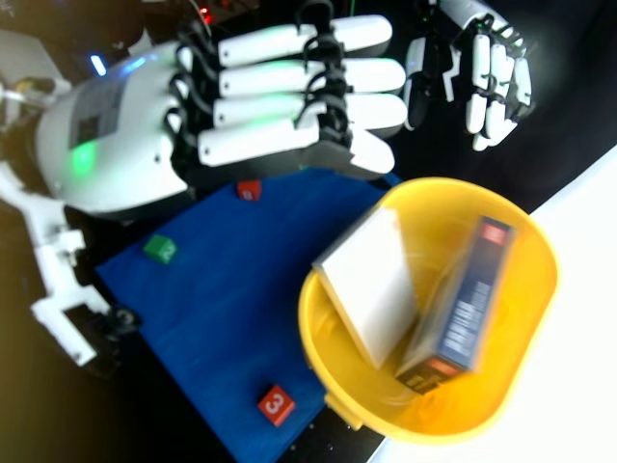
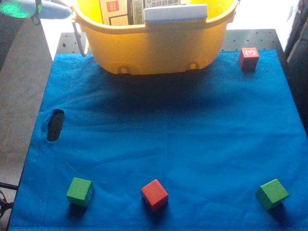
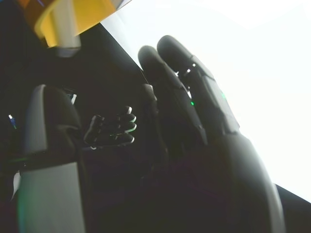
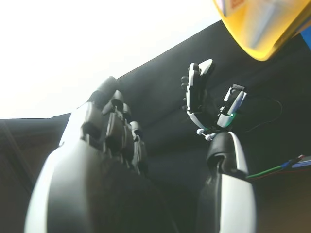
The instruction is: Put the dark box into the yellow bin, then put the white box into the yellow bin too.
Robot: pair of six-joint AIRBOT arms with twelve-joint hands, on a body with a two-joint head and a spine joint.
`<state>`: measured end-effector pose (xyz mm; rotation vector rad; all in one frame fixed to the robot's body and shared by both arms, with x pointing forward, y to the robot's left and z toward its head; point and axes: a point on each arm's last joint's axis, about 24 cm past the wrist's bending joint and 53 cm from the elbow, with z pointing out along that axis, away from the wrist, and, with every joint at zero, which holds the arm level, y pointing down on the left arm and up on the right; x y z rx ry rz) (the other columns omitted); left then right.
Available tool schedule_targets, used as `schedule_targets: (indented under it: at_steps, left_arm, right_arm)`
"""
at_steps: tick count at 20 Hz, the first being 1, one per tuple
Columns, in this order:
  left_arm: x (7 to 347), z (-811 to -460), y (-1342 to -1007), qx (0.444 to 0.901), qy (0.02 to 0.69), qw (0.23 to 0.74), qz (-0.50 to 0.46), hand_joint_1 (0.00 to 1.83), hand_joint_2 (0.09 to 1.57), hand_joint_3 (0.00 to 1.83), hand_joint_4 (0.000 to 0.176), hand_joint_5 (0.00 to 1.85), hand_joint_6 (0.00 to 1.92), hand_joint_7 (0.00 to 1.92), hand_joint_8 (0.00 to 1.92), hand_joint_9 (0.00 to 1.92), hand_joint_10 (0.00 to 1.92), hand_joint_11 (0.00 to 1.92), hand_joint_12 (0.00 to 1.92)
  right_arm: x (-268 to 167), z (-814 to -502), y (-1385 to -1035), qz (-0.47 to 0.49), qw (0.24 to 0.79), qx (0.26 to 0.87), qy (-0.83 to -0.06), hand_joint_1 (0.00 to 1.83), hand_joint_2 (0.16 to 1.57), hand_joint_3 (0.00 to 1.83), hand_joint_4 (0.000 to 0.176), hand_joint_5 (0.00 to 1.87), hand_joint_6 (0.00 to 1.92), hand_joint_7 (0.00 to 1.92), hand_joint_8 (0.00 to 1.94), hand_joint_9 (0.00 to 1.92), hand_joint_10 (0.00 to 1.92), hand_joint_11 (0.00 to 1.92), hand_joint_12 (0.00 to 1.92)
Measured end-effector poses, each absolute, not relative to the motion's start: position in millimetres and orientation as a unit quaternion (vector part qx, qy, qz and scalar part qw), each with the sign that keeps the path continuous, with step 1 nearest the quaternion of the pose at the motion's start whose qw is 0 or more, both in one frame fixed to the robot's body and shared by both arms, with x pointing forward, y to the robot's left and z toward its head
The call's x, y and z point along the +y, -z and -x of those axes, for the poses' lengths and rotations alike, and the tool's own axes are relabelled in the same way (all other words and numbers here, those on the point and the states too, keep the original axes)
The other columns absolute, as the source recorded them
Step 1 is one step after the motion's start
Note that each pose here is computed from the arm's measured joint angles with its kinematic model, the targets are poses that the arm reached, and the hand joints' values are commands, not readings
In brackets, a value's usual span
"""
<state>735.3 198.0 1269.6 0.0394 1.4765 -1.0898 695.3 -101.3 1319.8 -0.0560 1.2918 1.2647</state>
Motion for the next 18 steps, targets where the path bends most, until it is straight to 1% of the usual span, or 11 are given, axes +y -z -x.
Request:
schedule_targets:
  at_steps: [2,5,6,9,10,11,12,13,14,17,18]
  left_arm:
    - [198,-735,-1269,0.639,0.472,0.607,-0.016,1.18,0.96,0.00,0.000,0.55,0.00,0.51,0.00,0.81,0.05,0.50,1.00]
    - [199,-735,-1270,0.637,0.475,0.607,-0.012,1.17,0.96,0.00,0.000,0.54,0.00,0.52,0.00,0.80,0.04,0.48,1.00]
    - [199,-735,-1271,0.636,0.476,0.607,-0.011,1.19,0.96,0.00,0.000,0.53,0.00,0.47,0.00,0.80,0.04,0.47,0.99]
    - [208,-733,-1267,0.636,0.477,0.606,-0.002,1.16,0.97,0.00,0.000,0.52,0.00,0.63,0.04,0.75,0.01,0.35,1.03]
    - [215,-732,-1267,0.634,0.479,0.607,0.009,1.16,1.00,0.00,0.000,0.47,0.00,0.57,0.01,0.73,0.00,0.26,1.11]
    - [218,-731,-1265,0.634,0.476,0.609,0.010,1.16,1.00,0.00,0.000,0.47,0.00,0.57,0.01,0.73,0.00,0.26,1.11]
    - [221,-731,-1267,0.632,0.475,0.612,0.013,1.24,0.99,0.00,0.000,0.47,0.00,0.61,0.01,0.70,0.00,0.06,1.14]
    - [225,-730,-1268,0.630,0.475,0.615,0.016,1.22,1.01,0.00,0.000,0.43,0.00,0.57,0.00,0.65,0.00,0.01,1.05]
    - [226,-730,-1268,0.628,0.476,0.616,0.017,1.17,1.01,0.00,0.026,0.41,0.00,0.56,0.00,0.64,0.00,0.00,1.07]
    - [224,-724,-1271,0.621,0.487,0.614,0.016,1.17,1.01,0.00,0.016,0.36,0.00,0.50,0.00,0.60,0.00,0.03,1.21]
    - [225,-723,-1272,0.619,0.488,0.615,0.018,1.16,1.01,0.00,0.022,0.33,0.00,0.45,0.00,0.55,0.00,0.04,1.22]
  right_arm:
    - [-107,-697,-1320,0.022,0.621,0.564,-0.545,0.92,0.95,0.00,0.086,0.17,0.01,0.23,0.00,0.32,0.01,0.06,0.79]
    - [-112,-699,-1319,0.020,0.622,0.568,-0.539,0.90,0.89,0.00,0.095,0.14,0.00,0.24,0.00,0.27,0.00,0.02,0.76]
    - [-114,-699,-1318,0.019,0.623,0.570,-0.536,0.89,0.89,0.00,0.097,0.10,0.00,0.12,0.00,0.23,0.00,0.03,0.70]
    - [-127,-703,-1317,0.014,0.628,0.577,-0.522,0.88,0.85,0.00,0.130,0.06,0.00,0.12,0.02,0.20,0.00,0.00,0.67]
    - [-136,-703,-1318,0.010,0.632,0.579,-0.515,0.91,0.80,0.00,0.140,0.07,0.00,0.18,0.00,0.22,0.00,0.00,0.73]
    - [-141,-703,-1319,0.009,0.634,0.580,-0.511,0.91,0.80,0.00,0.140,0.07,0.00,0.18,0.00,0.22,0.00,0.00,0.73]
    - [-147,-703,-1319,0.008,0.637,0.581,-0.506,0.92,0.77,0.00,0.139,0.07,0.00,0.14,0.00,0.25,0.00,0.00,0.79]
    - [-155,-703,-1321,0.005,0.641,0.581,-0.501,0.90,0.76,0.00,0.138,0.07,0.00,0.13,0.00,0.26,0.01,0.02,0.81]
    - [-159,-703,-1322,0.004,0.644,0.581,-0.498,0.88,0.80,0.01,0.141,0.06,0.00,0.07,0.00,0.24,0.00,0.00,0.75]
    - [-169,-702,-1322,0.001,0.646,0.586,-0.488,0.81,0.82,0.01,0.130,0.04,0.00,0.12,0.01,0.19,0.00,0.00,0.53]
    - [-172,-702,-1322,0.000,0.648,0.587,-0.486,0.83,0.81,0.00,0.141,0.06,0.00,0.16,0.01,0.23,0.01,0.00,0.56]
